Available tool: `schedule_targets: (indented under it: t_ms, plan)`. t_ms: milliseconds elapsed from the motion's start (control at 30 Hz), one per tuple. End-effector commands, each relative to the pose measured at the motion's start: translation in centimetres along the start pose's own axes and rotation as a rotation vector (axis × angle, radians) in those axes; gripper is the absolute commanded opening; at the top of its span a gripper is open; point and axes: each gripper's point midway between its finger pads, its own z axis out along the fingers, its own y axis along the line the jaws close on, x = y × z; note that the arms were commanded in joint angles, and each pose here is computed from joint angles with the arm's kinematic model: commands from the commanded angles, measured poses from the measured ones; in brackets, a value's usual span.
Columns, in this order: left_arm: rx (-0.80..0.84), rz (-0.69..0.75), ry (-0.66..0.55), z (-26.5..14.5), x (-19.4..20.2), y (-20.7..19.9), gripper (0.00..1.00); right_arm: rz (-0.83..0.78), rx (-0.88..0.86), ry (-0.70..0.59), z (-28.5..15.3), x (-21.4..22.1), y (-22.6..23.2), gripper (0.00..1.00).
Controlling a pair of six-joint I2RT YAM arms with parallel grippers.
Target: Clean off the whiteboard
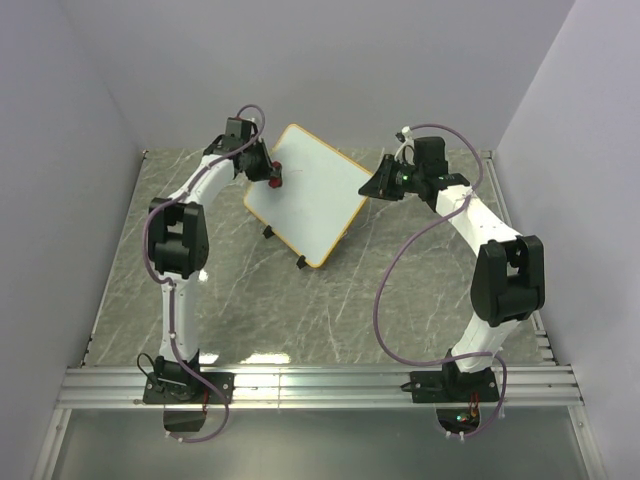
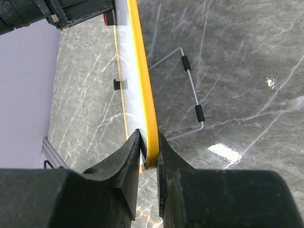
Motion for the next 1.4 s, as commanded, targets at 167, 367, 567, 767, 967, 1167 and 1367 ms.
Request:
schedule_targets:
  t_ms: [167, 367, 567, 767, 967, 1167, 1367]
  plan:
    - [0.205, 0.205, 0.098, 0.0, 4.3, -11.0, 0.00, -0.014, 0.077, 0.198, 1.3, 6.6, -2.0, 0.00]
    - [0.290, 0.313, 0.120, -1.1, 6.7, -15.8, 0.00, -0.014, 0.086, 0.202, 1.3, 6.7, -2.3, 0.00]
    - [0.195, 0.241, 0.118, -0.4, 6.3, -11.8, 0.00, -0.016, 0.094, 0.206, 1.2, 7.1, -2.5, 0.00]
    - [0.055, 0.089, 0.082, -0.3, 3.1, -3.7, 0.00, -0.025, 0.102, 0.201, 0.9, 7.1, -2.5, 0.00]
    - [0.033, 0.136, 0.138, -1.1, 6.1, -1.8, 0.00, -0.028, 0.110, 0.198, 0.8, 7.1, -2.6, 0.00]
    - [0.090, 0.191, 0.209, -2.4, 13.1, -5.9, 0.00, -0.026, 0.112, 0.196, 1.0, 6.8, -2.6, 0.00]
    - [0.229, 0.205, 0.236, -3.6, 15.9, -12.5, 0.00, -0.025, 0.116, 0.197, 1.1, 6.9, -2.7, 0.00]
